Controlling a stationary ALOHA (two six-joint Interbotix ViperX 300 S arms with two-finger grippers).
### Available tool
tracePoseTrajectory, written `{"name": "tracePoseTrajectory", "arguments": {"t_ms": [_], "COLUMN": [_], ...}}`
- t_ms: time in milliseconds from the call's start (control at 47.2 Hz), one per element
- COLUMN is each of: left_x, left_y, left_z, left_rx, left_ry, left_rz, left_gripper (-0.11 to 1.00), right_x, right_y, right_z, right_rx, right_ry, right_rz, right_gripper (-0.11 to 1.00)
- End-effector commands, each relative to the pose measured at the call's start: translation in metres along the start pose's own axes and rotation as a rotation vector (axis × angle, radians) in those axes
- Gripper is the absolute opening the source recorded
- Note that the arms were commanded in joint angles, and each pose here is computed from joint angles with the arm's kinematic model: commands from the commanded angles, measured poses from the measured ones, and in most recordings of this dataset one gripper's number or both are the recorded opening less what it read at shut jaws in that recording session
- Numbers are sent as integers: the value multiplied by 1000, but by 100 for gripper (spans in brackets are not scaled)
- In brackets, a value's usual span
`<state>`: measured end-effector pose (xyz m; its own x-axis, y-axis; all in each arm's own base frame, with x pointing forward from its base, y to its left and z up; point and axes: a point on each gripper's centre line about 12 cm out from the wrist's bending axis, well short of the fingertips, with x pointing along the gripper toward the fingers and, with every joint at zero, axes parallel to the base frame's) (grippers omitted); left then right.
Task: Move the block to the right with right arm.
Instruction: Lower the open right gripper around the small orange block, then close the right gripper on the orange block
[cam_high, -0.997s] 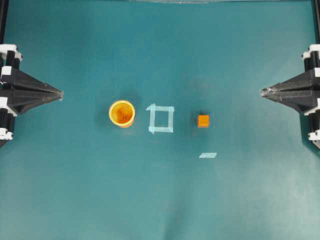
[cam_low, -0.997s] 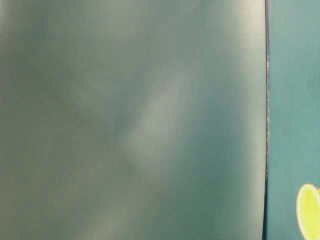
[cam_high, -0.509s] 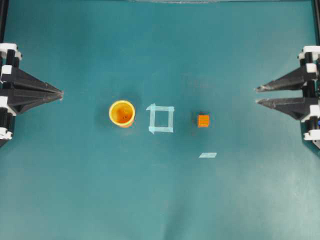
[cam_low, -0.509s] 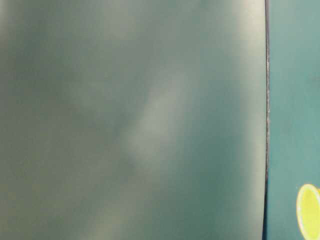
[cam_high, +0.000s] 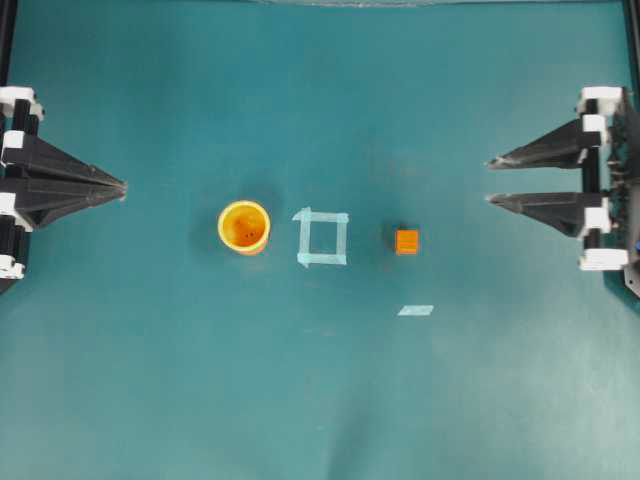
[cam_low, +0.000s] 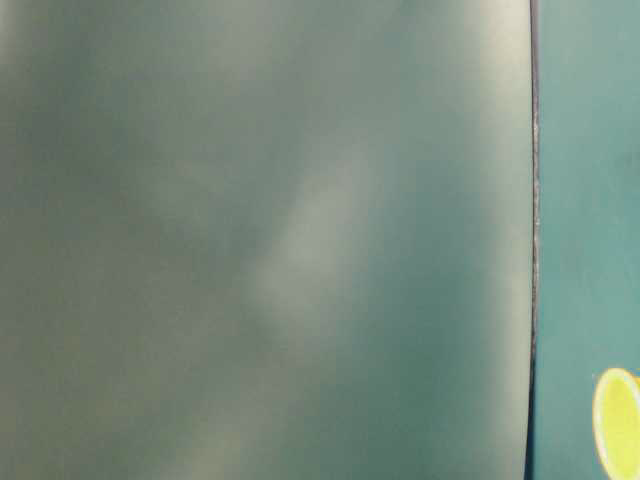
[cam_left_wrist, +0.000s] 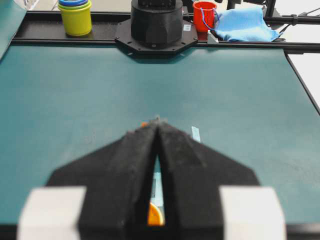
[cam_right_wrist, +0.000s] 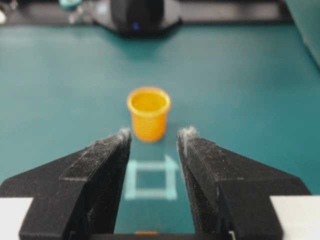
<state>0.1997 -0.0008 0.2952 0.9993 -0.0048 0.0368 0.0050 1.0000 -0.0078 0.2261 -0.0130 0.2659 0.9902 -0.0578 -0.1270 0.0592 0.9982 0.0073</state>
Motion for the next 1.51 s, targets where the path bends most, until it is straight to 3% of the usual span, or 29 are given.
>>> {"name": "tracePoseTrajectory", "arguments": {"t_ms": [0, 679, 954, 1124, 1484], "left_x": [3, 3, 3, 3, 3], "left_y": [0, 0, 0, 0, 0], "left_z": [11, 10, 10, 10, 8], "left_rx": [3, 3, 4, 11, 15], "left_ry": [-26, -21, -21, -21, -3], "left_rz": [-2, -2, -2, -2, -2], "left_gripper": [0, 0, 0, 0, 0], "right_x": [9, 84, 102, 107, 111], "right_y": [-2, -3, -5, -7, -7], "right_z": [3, -87, -116, -125, -126], "right_rx": [1, 2, -2, -8, 4], "right_ry": [-8, 224, 448, 554, 572], "right_rz": [-10, -12, -16, -18, -20], "right_gripper": [50, 50, 54, 55, 55]}}
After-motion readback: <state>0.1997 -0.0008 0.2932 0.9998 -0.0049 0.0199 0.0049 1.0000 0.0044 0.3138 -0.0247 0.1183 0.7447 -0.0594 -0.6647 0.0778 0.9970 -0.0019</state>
